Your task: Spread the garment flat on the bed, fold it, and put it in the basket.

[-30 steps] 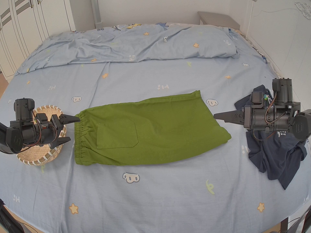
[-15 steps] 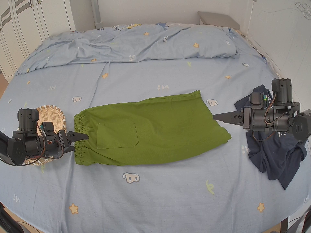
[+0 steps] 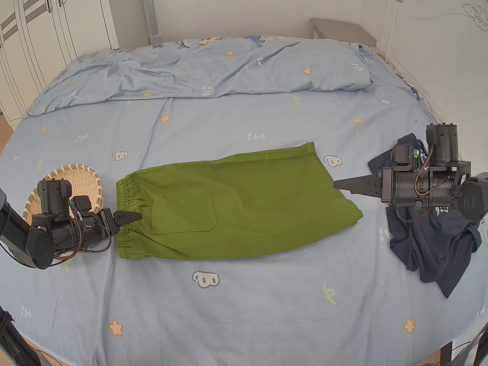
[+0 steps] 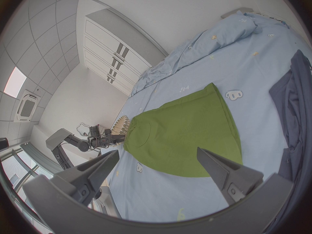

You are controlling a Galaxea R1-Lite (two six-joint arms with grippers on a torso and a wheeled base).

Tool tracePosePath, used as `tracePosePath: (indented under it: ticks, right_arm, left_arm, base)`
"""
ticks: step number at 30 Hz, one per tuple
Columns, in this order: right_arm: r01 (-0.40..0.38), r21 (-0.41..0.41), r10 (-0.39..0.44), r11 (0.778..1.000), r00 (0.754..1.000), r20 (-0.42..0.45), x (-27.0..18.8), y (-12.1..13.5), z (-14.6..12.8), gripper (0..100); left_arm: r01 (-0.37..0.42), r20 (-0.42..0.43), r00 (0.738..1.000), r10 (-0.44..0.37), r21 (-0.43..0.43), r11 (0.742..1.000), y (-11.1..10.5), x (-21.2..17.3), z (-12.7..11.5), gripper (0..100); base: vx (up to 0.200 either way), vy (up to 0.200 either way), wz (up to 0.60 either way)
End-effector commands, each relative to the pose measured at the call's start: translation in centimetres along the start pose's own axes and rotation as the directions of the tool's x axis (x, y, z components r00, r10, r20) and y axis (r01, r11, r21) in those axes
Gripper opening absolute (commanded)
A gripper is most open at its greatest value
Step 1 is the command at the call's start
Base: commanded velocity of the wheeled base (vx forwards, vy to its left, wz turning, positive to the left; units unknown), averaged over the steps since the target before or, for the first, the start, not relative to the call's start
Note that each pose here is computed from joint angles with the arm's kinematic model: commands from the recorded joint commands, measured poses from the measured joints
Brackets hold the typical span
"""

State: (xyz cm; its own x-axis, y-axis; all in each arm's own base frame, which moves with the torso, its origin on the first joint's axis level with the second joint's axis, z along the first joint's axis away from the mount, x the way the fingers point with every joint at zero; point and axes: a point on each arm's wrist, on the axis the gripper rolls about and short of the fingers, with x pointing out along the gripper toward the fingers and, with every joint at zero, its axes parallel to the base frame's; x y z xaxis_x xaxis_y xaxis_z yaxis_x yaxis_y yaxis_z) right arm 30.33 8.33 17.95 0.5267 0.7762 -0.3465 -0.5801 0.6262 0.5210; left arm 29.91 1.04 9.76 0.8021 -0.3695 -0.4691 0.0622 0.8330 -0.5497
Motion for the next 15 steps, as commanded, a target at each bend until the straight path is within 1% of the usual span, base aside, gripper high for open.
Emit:
tracePosePath:
  ticks: [1, 4, 7, 10, 15]
  right_arm:
    - [-0.001, 0.0, 0.001, 1.0, 1.0, -0.001, 0.0, 0.0, 0.0, 100]
    - [-0.001, 0.0, 0.001, 1.0, 1.0, -0.001, 0.0, 0.0, 0.0, 100]
    - [0.0, 0.001, 0.0, 1.0, 1.0, -0.002, 0.1, -0.1, 0.0, 100]
    - [-0.001, 0.002, 0.001, 1.0, 1.0, -0.004, 0.1, -0.1, -0.1, 100]
    - [0.001, 0.004, -0.001, 1.0, 1.0, -0.005, 0.2, -0.2, -0.1, 100]
  left_arm:
    - [-0.016, -0.045, 0.999, 0.015, -0.019, 1.0, 0.9, 1.4, -0.8, 100]
    - [-0.013, -0.059, 0.998, 0.012, -0.016, 1.0, 0.9, 2.1, -1.1, 100]
    - [0.001, -0.04, 0.999, -0.001, -0.012, 1.0, 1.2, 2.9, -1.1, 100]
    - [0.024, -0.009, 1.0, -0.024, -0.003, 1.0, 1.0, 3.3, -0.9, 100]
    - [0.038, 0.003, 0.999, -0.038, -0.018, 0.999, 1.1, 4.3, -1.0, 100]
  base:
    - [0.0, 0.0, 0.0]
    - [0.0, 0.0, 0.0]
    - [0.0, 0.0, 0.0]
    - [0.0, 0.0, 0.0]
    - [0.0, 0.0, 0.0]
